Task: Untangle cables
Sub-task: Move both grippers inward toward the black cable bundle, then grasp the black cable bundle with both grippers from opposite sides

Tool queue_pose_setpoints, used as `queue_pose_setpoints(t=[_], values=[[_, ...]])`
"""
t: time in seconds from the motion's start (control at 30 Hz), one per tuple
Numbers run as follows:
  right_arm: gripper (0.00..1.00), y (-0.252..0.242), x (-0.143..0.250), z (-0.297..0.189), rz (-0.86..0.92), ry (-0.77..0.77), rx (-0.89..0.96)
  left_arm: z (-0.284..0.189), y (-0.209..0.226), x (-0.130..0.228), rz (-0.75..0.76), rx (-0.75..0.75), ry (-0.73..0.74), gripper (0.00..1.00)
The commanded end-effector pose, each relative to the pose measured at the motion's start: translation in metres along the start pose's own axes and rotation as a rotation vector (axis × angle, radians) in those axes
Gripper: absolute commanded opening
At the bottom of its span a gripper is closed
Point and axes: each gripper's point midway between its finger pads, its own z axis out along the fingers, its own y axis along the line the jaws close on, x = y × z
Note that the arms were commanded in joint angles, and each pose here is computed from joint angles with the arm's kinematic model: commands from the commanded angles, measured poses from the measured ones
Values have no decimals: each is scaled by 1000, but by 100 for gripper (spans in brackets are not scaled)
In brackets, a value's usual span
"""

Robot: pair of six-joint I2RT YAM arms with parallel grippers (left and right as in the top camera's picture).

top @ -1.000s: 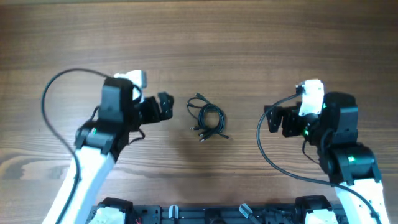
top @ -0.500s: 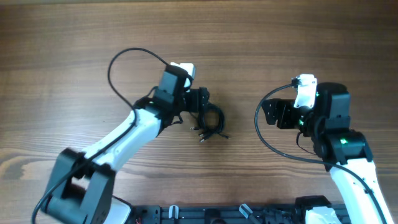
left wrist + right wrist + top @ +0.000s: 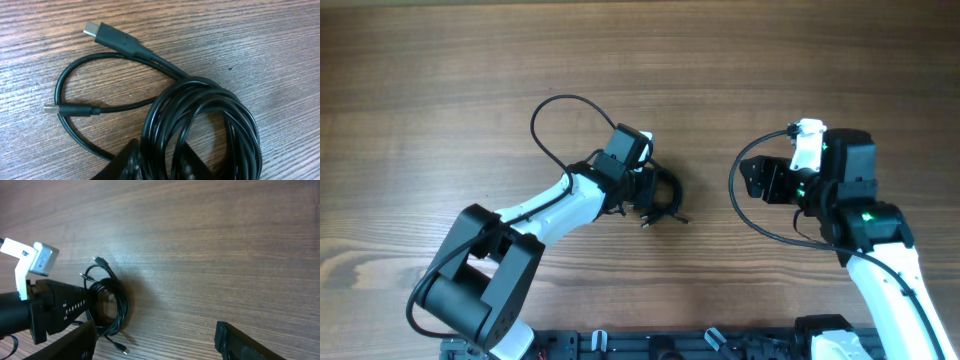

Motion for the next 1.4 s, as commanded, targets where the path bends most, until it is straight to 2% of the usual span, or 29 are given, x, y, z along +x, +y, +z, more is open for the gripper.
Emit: queue_pose_setpoints(t=[0.0,0.07,0.1,0.17,0.3,0.47,0.6,0.63,0.67,0.7,0.77,0.8,0.9,0.97,1.03,1.07,1.1,1.13,1.2,1.23,1.27,1.37], values=[[77,9,5,12,9,59,-43,3,0,-1,3,-4,-3,39],[77,17,23,32,0,151,-57,3,0,-1,2,-4,-1,37],[78,19,31,41,11,190,-58,3,0,-1,2,-4,-1,29],[78,23,45,58,34,258,-63,3,-2,-3,3,3,-6,4],[75,50,66,88,25,351,-180,-22,-31,-25,5,124,-56,4],[70,63,63,98,6,329,-222,-78,-66,-49,-29,278,-158,4],[52,69,49,101,13,274,-243,-111,-80,-58,-45,347,-213,4],[25,68,46,102,28,264,-233,-113,-83,-56,-43,363,-204,4],[13,59,45,105,59,254,-177,-111,-81,-52,-47,354,-190,4],[6,37,45,107,96,237,-44,-108,-73,-48,-63,323,-168,4],[4,-26,51,98,251,183,323,-101,-40,-40,-117,196,-137,4],[4,-30,51,97,258,176,347,-101,-24,-38,-149,153,-124,4],[4,8,49,106,180,223,125,-102,-2,-40,-201,120,-123,4],[5,14,46,107,206,217,96,-104,6,-43,-221,110,-131,4],[5,45,44,107,90,238,-88,-104,10,-45,-229,106,-136,4],[4,76,44,101,-11,255,-279,-105,9,-46,-229,115,-137,4],[4,97,47,92,-72,270,-420,-105,3,-46,-224,149,-132,11],[4,109,49,86,-101,283,-500,-108,-12,-48,-208,231,-128,23],[4,110,51,84,-101,289,-513,-119,-41,-59,-157,398,-151,45],[4,111,50,84,-102,288,-519,-124,-49,-66,-133,445,-177,59],[4,115,50,82,-104,289,-541,-125,-49,-70,-127,443,-194,63],[4,132,46,72,-121,281,-654,-121,-40,-70,-95,385,-211,65]])
